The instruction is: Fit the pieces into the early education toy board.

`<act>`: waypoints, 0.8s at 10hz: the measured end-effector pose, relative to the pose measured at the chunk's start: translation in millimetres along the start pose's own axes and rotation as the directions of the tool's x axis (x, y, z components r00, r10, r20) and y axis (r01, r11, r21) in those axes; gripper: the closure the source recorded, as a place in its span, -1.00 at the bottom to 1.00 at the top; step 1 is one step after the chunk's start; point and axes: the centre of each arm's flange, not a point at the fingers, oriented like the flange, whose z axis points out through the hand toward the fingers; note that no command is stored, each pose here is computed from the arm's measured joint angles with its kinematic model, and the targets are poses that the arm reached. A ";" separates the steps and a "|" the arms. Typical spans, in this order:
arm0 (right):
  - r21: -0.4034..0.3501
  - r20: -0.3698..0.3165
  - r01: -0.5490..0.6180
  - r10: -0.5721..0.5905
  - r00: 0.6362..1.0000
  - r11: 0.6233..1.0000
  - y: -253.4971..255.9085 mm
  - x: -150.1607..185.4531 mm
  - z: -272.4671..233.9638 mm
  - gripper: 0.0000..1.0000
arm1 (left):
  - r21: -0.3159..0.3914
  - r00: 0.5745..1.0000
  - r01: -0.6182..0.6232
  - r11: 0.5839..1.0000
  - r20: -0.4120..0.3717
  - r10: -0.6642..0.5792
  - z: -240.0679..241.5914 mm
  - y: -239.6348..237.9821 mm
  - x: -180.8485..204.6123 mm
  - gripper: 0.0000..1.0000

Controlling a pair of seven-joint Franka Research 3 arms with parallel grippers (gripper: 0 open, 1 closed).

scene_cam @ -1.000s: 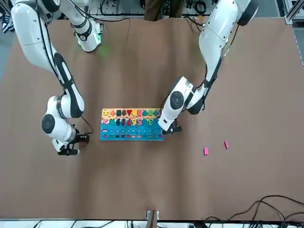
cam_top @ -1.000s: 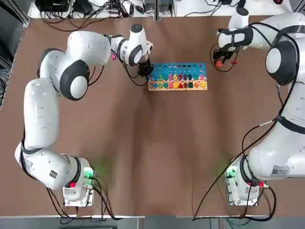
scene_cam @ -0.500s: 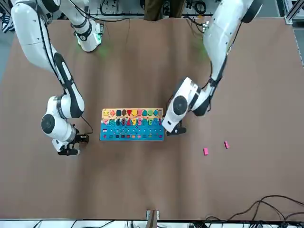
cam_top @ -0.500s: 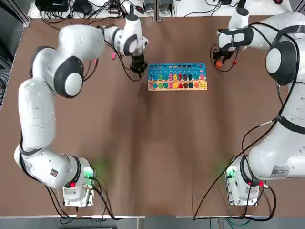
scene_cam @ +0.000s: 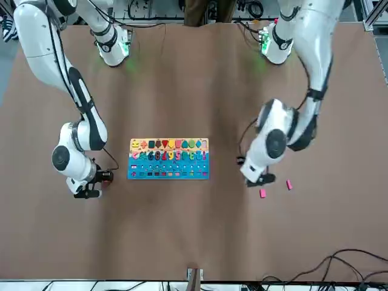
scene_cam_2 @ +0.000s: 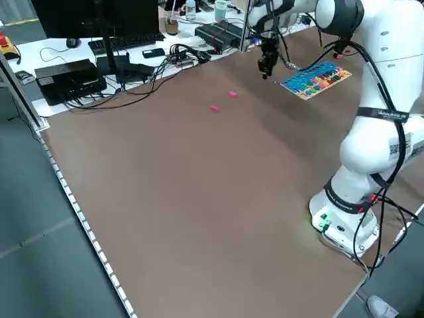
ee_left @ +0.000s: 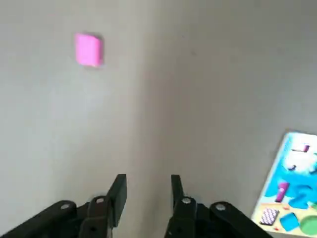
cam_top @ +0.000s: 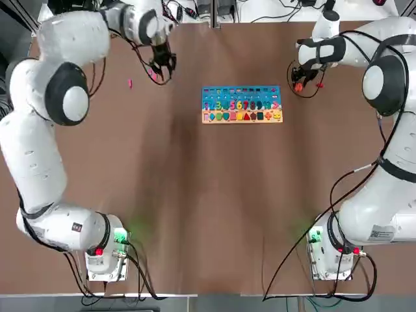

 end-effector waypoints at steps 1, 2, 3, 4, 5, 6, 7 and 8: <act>0.000 0.004 0.001 -0.001 1.000 1.000 -0.1 -0.4 0.2 -0.23 | -0.001 1.000 -0.006 1.000 0.003 0.006 -6.0 -26.0 12.8 0.03; 0.000 0.007 0.001 -0.001 1.000 1.000 -0.1 -0.7 -0.1 -0.23 | 0.002 1.000 -0.011 1.000 0.000 0.011 -11.1 -54.2 25.9 0.04; 0.000 0.011 0.001 -0.001 1.000 1.000 -0.1 -0.9 -1.2 -0.23 | 0.019 1.000 -0.019 1.000 -0.011 0.019 -15.0 -82.2 37.9 -0.06; -0.001 0.018 0.002 -0.002 1.000 1.000 -0.2 -1.1 -3.6 -0.23 | 0.037 1.000 -0.020 0.999 -0.017 0.021 -15.5 -99.6 44.5 -0.08; -0.001 0.021 0.002 -0.002 1.000 1.000 -0.2 -1.1 -6.6 -0.22 | 0.044 1.000 -0.012 0.999 -0.023 0.013 -15.7 -109.5 48.4 -0.10; -0.002 0.023 0.002 -0.002 1.000 1.000 0.0 -1.2 -9.1 -0.22 | 0.039 0.999 0.002 0.999 -0.036 0.000 -18.2 -118.9 53.2 -0.10; -0.002 0.023 0.002 -0.002 1.000 1.000 -0.1 -1.2 -10.4 -0.20 | 0.030 0.999 0.004 1.000 -0.051 -0.003 -19.6 -119.5 56.8 -0.10; -0.002 0.023 0.003 -0.003 1.000 1.000 -0.2 -1.1 -10.6 -0.18 | 0.021 0.998 -0.004 1.000 -0.061 0.005 -18.6 -111.2 60.5 -0.10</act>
